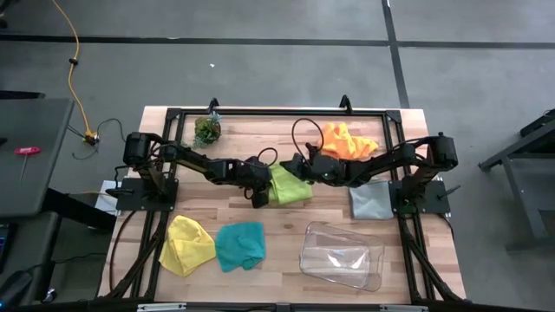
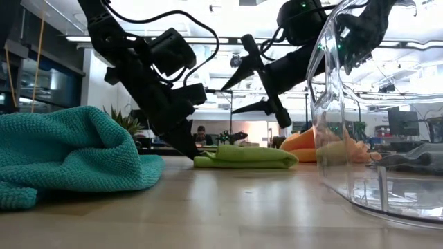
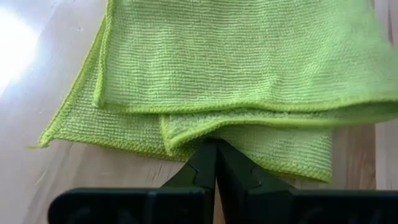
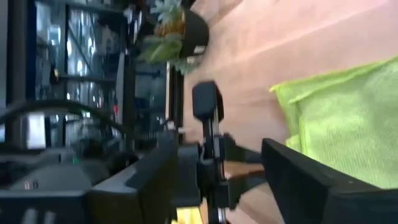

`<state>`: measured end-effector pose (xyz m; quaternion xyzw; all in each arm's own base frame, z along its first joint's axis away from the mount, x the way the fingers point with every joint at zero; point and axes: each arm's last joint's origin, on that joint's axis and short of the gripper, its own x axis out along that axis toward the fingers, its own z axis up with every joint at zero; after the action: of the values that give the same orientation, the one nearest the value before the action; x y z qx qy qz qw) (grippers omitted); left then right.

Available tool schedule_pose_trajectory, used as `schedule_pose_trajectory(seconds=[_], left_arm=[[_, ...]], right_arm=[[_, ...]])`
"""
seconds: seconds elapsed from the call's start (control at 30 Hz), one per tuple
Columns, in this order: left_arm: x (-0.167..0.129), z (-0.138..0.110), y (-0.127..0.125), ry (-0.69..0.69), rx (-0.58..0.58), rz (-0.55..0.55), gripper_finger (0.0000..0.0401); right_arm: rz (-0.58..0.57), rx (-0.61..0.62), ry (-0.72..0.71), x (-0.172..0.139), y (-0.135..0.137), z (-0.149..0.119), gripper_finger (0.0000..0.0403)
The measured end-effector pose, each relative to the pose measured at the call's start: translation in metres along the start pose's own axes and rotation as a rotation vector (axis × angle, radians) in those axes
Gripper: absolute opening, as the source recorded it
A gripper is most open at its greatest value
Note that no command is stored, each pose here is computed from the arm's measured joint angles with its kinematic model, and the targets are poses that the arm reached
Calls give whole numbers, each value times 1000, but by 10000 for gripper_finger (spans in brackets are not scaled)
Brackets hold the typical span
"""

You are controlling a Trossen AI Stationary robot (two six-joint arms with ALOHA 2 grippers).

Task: Fold microfiber towels
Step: Fold the green cloth, then stack the green cloth on the gray cloth

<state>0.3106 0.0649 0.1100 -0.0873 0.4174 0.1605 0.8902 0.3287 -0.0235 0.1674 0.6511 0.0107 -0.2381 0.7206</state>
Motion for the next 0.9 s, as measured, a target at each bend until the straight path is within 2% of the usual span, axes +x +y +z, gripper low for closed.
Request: schedule_pose_trajectory(seconds=[0.1, 0.23, 0.33, 0.53, 0.67, 0.83, 0.9], left_arm=[[0, 0, 0, 0, -9, 0, 0], [0, 0, 0, 4, -8, 1, 0], [-2, -1, 1, 23, -7, 5, 0], [-22, -1, 8, 100, 31, 29, 0], [-41, 3, 14, 106, 52, 40, 0], [-72, 12, 18, 55, 48, 40, 0], [-86, 17, 17, -27, 32, 15, 0]], right_arm=[[17, -8, -8, 0, 2, 3, 242], [61, -109, 81, -3, 11, 13, 244], [43, -183, 126, -11, 17, 23, 245], [-179, -321, 180, -36, 12, 29, 245], [-326, -361, 229, -47, 2, 30, 245], [-447, -369, 282, -52, -9, 30, 245], [-463, -369, 285, -52, -11, 31, 245]])
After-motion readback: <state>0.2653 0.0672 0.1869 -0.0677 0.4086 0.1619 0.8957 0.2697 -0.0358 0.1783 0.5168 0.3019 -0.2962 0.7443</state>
